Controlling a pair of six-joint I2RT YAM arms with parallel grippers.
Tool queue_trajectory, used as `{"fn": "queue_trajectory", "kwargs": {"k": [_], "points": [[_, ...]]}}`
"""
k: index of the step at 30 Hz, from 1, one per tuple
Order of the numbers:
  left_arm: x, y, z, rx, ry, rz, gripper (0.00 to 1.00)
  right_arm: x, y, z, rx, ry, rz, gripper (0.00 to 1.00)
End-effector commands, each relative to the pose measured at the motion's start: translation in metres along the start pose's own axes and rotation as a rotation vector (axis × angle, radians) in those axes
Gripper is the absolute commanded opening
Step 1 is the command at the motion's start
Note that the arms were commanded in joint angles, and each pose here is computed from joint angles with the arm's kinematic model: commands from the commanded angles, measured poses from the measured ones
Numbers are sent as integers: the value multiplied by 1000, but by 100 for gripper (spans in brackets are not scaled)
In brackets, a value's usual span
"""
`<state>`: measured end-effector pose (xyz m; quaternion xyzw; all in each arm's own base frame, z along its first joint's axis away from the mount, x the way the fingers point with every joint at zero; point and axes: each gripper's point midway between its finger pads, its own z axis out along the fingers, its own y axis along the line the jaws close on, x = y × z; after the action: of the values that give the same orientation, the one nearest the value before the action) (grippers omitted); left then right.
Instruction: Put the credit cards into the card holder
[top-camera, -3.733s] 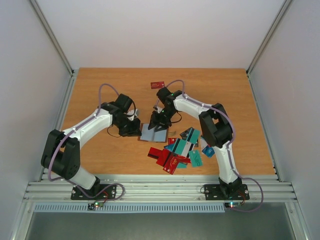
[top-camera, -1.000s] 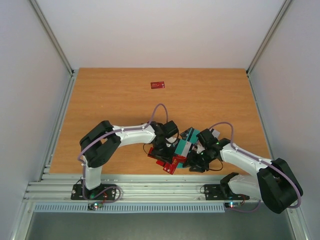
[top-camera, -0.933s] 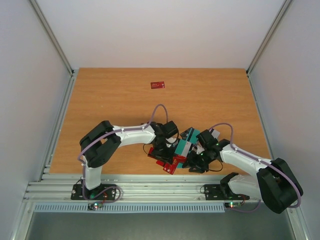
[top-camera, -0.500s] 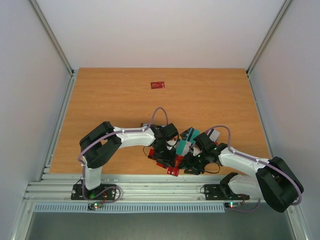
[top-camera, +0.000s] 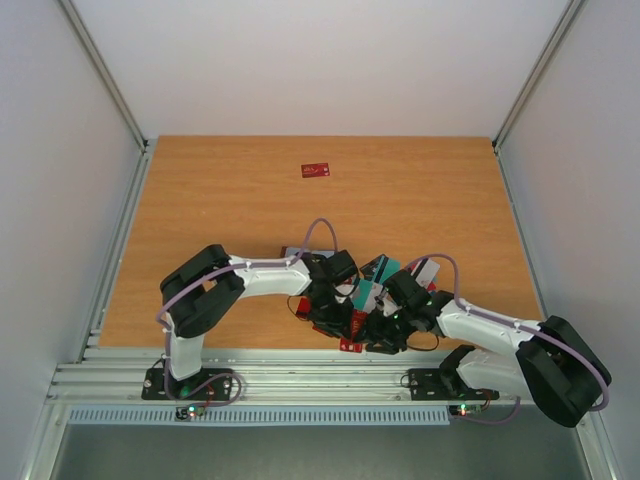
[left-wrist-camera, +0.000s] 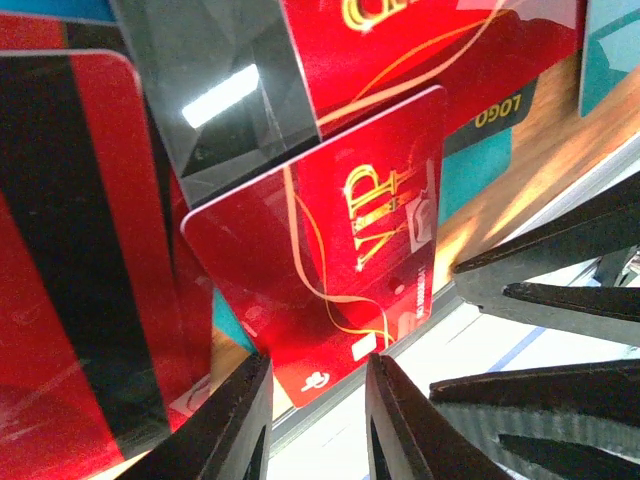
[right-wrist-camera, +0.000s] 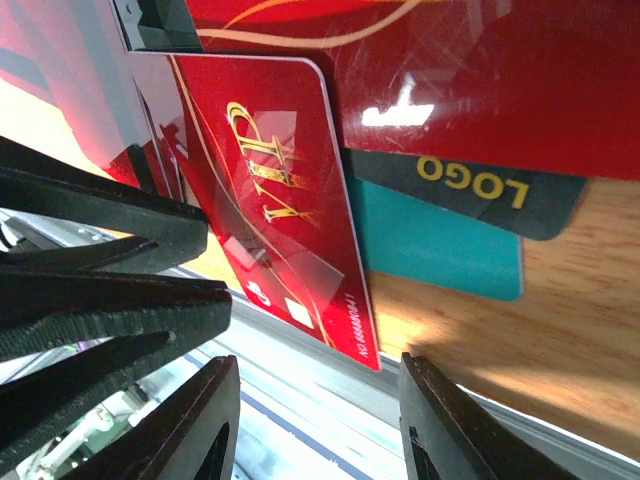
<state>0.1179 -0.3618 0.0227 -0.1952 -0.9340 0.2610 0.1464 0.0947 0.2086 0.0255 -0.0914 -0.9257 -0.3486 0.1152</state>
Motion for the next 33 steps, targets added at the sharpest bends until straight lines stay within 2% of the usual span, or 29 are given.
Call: {"fn": "queue_trajectory", "kwargs": {"k": [1, 11, 17, 21, 29, 33], "points": [[3, -7, 10, 29, 19, 16, 28, 4, -18, 5, 48, -3, 47, 46], [4, -7, 6, 2, 17, 35, 27, 18, -27, -9, 131, -10, 37, 46], [-16, -14, -27, -97, -107, 82, 29, 20, -28, -14, 133, -27, 21, 46], [-36, -13, -35, -153, -161, 89, 31, 15, -23, -10, 96, -44, 25, 46], [-52, 2, -25, -258, -149, 82, 32, 12, -24, -6, 85, -46, 38, 46], [-51, 7, -12, -250, -114, 91, 33, 11, -24, -4, 83, -43, 42, 46]]}}
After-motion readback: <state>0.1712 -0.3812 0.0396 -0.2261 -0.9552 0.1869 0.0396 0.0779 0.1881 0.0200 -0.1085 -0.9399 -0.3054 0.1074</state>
